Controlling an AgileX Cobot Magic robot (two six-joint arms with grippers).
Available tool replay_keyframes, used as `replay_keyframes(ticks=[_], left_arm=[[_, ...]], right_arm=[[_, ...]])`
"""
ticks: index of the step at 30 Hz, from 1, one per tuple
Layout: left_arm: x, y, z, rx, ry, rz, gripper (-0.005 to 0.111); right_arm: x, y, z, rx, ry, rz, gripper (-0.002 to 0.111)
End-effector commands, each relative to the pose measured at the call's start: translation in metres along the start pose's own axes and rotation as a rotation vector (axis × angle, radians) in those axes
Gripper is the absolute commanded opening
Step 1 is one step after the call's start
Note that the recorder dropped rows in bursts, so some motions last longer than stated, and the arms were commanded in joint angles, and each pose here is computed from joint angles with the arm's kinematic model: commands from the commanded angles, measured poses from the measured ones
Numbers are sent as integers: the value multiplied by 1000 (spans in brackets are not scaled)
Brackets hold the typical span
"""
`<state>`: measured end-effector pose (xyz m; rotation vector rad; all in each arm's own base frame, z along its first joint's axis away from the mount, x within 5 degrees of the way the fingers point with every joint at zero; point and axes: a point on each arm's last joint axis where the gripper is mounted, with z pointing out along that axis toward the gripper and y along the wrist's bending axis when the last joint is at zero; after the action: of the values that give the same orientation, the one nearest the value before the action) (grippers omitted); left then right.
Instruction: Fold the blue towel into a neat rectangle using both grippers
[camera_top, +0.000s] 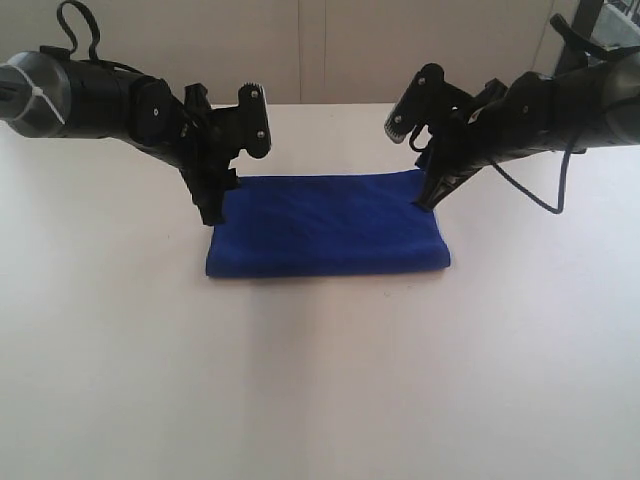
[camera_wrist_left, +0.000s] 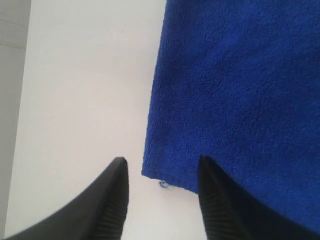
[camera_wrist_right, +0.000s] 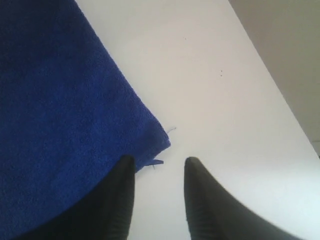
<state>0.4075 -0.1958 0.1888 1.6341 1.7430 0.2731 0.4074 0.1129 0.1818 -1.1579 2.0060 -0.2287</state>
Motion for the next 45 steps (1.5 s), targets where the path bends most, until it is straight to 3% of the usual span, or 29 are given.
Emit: replay_keyframes(ticks=[1,7,14,17,21,26,33,38,45], left_arm=[[2,1,-2,18,12,-140,39],[23,5,-12,84,101,-402,0],[46,29,-45,136,233,-776,0],[48,40,-60,215,287,-956,0],[37,50,-68,373,173,-1171,0],[24,38,-53,522,106,-1203,0],[26,13,-28,684,210,-1209,0],[26,3,-21,741,236,-1213,0],[18,-15,-5,753,294,-1126,0]], right_arm=[[1,-3,0,8,-1,157,30],[1,0,-10,-58,50,380,0],[1,-14,-28,-172,209,664,0],[-1,-26,-37,-211,279,754,0],[-5,-24,-42,-280,331,801,0],[-10,-4,-28,-374,348,847,0],[-17,21,-9,-458,357,834,0],[-13,28,1,-471,377,844,0],[-11,30,4,-472,384,845,0]])
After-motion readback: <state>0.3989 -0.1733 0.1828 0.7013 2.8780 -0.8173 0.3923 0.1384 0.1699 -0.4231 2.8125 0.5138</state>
